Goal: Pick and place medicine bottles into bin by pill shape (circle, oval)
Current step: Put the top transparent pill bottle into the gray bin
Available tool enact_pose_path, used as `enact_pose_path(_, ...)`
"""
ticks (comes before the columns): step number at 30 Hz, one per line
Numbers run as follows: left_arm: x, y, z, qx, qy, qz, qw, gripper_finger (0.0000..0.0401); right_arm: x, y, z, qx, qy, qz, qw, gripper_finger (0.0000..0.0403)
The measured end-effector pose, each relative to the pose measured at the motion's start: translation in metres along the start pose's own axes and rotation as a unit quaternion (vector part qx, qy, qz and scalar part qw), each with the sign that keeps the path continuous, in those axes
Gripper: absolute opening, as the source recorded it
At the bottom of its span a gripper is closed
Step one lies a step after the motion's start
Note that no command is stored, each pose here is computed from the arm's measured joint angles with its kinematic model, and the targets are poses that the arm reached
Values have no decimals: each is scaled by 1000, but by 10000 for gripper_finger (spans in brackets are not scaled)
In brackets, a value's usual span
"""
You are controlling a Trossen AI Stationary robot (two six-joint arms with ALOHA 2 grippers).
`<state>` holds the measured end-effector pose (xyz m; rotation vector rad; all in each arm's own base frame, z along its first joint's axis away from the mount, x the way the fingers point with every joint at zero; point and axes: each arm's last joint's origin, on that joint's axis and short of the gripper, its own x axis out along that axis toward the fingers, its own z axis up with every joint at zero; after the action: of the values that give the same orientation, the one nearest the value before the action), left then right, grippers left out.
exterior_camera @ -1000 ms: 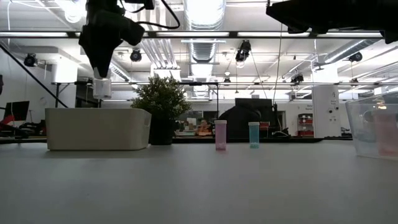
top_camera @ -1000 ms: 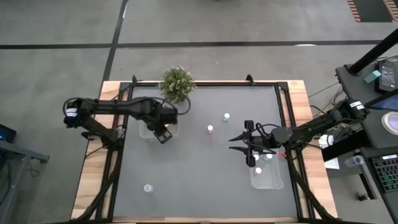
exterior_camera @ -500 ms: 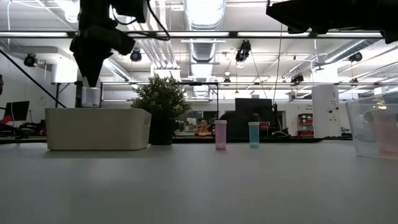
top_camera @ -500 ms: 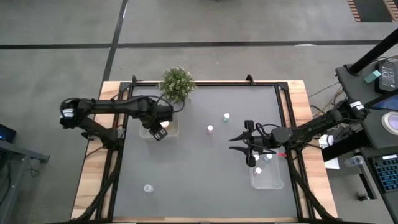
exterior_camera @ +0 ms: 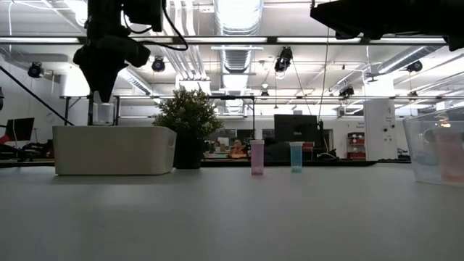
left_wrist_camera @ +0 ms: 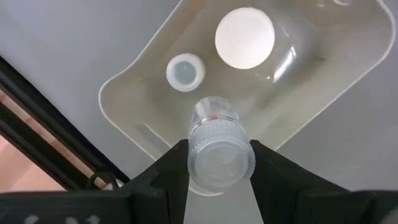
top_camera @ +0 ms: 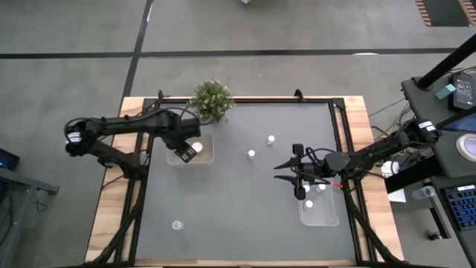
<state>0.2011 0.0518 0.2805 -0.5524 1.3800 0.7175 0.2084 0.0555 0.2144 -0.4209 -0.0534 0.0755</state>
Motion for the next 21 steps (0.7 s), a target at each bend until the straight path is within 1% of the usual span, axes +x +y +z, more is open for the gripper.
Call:
enact_pose_path(5, 11, 5, -3, -8, 5, -29, 1000, 125, 0, 0, 0, 0, 0, 0, 1000, 114)
enact_pose_path(12, 29, 12, -5, -14, 26, -17, 999, 125, 0, 0, 0, 0, 0, 0, 1000, 114)
enact_pose_path(17, 31, 12, 1, -15, 11, -27, 999, 125, 0, 0, 0, 0, 0, 0, 1000, 114)
enact_pose_path(21, 32, 13, 2, -17, 15, -30, 999, 125, 0, 0, 0, 0, 0, 0, 1000, 114)
